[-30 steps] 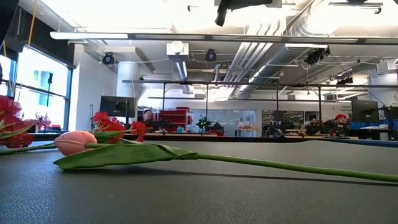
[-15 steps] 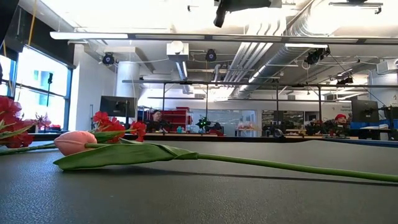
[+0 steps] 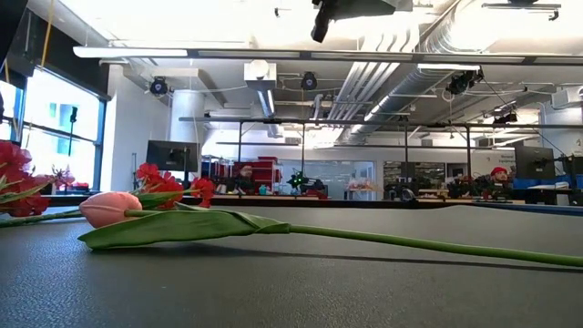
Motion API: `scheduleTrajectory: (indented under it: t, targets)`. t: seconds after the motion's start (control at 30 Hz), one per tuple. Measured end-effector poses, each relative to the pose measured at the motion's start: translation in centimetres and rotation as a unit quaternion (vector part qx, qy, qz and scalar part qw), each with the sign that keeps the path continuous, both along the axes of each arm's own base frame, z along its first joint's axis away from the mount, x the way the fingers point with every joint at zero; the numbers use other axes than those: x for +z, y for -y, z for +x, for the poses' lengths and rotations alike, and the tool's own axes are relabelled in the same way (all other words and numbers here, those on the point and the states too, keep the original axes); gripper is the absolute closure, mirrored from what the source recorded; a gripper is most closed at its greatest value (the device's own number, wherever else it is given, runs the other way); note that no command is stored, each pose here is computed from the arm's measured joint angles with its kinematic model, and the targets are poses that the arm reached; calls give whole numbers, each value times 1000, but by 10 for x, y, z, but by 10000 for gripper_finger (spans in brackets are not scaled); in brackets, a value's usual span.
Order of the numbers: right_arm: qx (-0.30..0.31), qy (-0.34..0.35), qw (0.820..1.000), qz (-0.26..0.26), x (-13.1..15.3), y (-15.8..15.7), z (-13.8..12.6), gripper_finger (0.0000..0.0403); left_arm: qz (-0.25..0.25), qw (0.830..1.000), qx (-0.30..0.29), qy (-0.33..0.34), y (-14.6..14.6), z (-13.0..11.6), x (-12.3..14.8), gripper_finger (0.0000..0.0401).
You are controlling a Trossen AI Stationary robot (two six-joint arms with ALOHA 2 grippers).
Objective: Sort flowers into vase by color
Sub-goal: Put the red flower into the pink vase
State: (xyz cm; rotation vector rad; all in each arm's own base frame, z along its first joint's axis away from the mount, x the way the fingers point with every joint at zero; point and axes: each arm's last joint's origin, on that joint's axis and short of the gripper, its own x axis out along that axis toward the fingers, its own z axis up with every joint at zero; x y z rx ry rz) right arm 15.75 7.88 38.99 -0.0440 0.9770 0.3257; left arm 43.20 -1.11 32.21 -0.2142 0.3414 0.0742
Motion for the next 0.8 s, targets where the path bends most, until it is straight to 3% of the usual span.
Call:
scheduleTrajectory:
  t: [0.37,0.8]
  targets:
    - [-1,-32,999,10,-6,-4,5,386,0,1000,0,0,0,0,0,302]
    - [-20,14,997,66,11,5,-15,249,1,1000,-1,0,0,0,0,302]
